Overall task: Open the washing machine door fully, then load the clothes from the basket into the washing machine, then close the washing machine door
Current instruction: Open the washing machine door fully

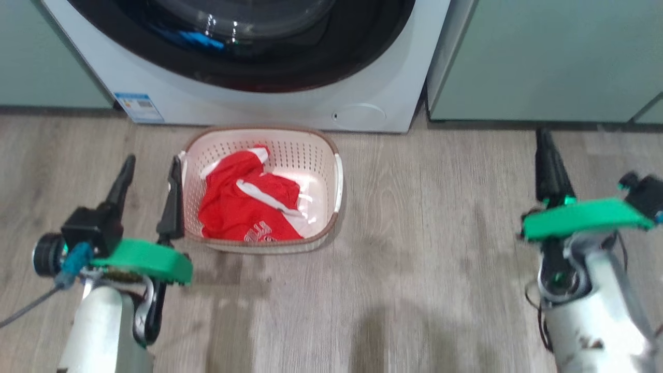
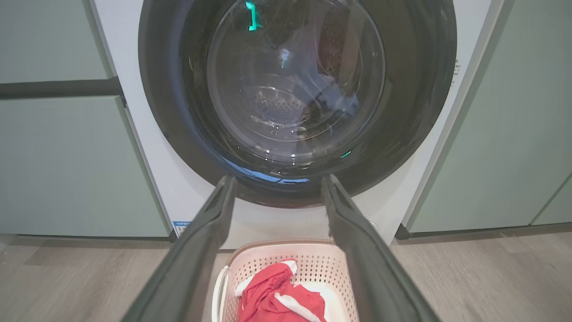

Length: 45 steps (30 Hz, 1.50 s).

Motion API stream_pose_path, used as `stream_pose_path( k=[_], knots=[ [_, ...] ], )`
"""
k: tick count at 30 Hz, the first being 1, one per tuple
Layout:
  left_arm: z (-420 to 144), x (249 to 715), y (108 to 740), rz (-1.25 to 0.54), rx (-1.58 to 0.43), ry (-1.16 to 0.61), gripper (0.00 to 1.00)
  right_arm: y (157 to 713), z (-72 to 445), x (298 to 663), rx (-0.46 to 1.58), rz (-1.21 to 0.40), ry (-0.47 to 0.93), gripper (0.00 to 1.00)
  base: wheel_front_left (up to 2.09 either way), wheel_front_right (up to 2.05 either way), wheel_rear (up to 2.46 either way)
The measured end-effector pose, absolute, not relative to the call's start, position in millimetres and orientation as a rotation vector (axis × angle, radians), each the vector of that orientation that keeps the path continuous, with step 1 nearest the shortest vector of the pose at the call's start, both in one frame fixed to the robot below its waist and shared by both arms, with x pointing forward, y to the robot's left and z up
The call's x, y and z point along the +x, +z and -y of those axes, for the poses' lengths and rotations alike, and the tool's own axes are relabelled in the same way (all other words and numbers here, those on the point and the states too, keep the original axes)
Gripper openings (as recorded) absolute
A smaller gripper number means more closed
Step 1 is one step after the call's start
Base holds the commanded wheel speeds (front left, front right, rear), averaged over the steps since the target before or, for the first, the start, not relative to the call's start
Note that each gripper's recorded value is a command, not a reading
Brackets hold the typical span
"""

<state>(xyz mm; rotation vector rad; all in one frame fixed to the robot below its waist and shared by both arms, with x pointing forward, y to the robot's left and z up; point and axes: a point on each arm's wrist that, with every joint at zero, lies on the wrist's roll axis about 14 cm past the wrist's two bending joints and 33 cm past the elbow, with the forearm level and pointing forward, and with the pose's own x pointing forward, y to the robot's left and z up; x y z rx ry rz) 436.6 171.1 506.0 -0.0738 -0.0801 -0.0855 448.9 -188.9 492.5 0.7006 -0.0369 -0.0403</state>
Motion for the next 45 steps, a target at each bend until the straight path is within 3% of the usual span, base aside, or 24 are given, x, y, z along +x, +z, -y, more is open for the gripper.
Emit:
stream_pose_path(
  k=[9, 16, 31, 45],
  knots=[
    [-167.5, 469.5, 499.6, 0.09, -0.093, -0.097, 1.0, 484.0, 199.8, 509.5, 1.206, -0.006, -0.087, 0.0, 0.0, 0.0, 0.0],
    [-168.2, 493.5, 483.6, 0.083, -0.119, -0.094, 1.0, 469.5, 185.2, 569.6, 1.385, -0.117, -0.017, 0.0, 0.0, 0.0, 0.0],
    [-180.8, 512.7, 465.8, 0.07, -0.118, -0.069, 1.0, 480.9, 133.4, 654.8, 1.391, -0.3, 0.224, 0.0, 0.0, 0.0, 0.0],
    [-186.3, 514.6, 459.1, 0.058, -0.117, -0.056, 1.0, 503.3, 95.8, 693.9, 1.309, -0.369, 0.326, 0.0, 0.0, 0.0, 0.0]
  ],
)
